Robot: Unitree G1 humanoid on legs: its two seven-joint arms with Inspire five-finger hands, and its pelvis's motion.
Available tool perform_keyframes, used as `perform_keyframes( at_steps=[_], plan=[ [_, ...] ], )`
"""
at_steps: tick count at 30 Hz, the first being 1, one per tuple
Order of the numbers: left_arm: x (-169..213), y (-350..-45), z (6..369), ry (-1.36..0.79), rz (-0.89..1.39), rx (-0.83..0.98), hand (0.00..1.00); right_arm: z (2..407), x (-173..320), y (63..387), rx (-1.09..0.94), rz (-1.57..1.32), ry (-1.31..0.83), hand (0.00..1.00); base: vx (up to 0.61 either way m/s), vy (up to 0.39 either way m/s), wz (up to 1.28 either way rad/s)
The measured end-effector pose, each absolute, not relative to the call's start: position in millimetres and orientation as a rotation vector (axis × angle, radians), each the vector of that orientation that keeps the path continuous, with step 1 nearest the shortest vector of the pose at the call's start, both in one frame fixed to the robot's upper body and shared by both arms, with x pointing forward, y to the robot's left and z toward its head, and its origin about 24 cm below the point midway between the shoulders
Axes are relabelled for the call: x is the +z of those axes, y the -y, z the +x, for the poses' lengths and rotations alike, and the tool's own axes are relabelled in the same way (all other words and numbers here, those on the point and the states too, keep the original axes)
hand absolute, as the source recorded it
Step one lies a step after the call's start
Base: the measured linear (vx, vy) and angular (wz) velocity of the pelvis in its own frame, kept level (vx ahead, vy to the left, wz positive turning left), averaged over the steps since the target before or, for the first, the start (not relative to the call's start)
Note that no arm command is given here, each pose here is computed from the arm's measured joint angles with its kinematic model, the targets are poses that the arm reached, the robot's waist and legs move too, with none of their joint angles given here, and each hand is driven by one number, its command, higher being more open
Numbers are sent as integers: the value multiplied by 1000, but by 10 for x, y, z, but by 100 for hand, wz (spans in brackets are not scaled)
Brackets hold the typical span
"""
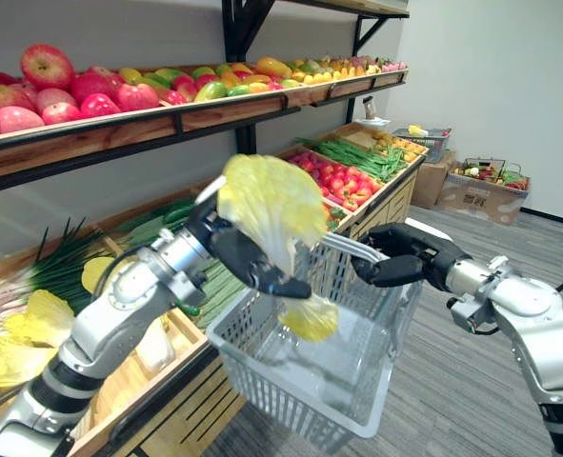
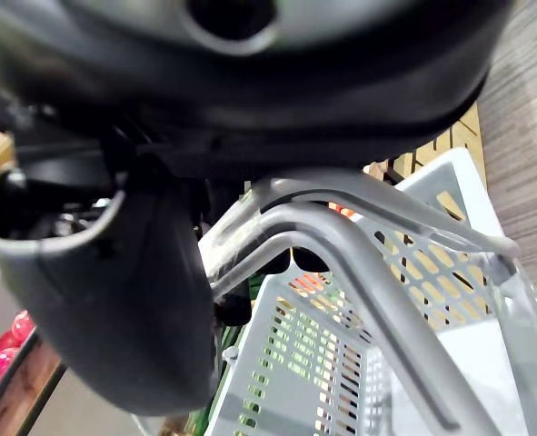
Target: Pick vegetable in the basket
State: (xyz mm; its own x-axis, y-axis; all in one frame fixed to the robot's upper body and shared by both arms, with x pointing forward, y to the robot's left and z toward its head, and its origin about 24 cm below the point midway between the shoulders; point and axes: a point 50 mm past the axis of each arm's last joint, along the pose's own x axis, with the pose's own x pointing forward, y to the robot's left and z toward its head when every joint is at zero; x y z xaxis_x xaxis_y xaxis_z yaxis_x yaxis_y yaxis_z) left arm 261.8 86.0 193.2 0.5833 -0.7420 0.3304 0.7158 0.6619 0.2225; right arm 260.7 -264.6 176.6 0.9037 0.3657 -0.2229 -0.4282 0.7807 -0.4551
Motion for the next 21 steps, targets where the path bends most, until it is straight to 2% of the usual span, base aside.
perform_keyframes(
  at_steps=[4, 11, 17, 19, 21],
  plan=[
    [1624, -813, 2627, 280, 70, -888, 0, 2633, 1786, 2609, 443, -519, -114, 0, 0, 0, 0],
    [1444, -803, 2589, 290, 112, -872, 0, 2652, 1728, 2611, 435, -505, -143, 0, 12, 9, 1],
    [1001, -811, 2486, 226, 224, -868, 0, 2720, 1977, 2605, 399, -540, -66, 0, 0, 0, 0],
    [988, -774, 2451, 255, 246, -887, 0, 2719, 1993, 2607, 402, -546, -65, 0, 22, 17, 5],
    [1065, -736, 2395, 385, 291, -890, 0, 2721, 1992, 2611, 400, -547, -66, 0, 30, 23, 5]
  ],
)
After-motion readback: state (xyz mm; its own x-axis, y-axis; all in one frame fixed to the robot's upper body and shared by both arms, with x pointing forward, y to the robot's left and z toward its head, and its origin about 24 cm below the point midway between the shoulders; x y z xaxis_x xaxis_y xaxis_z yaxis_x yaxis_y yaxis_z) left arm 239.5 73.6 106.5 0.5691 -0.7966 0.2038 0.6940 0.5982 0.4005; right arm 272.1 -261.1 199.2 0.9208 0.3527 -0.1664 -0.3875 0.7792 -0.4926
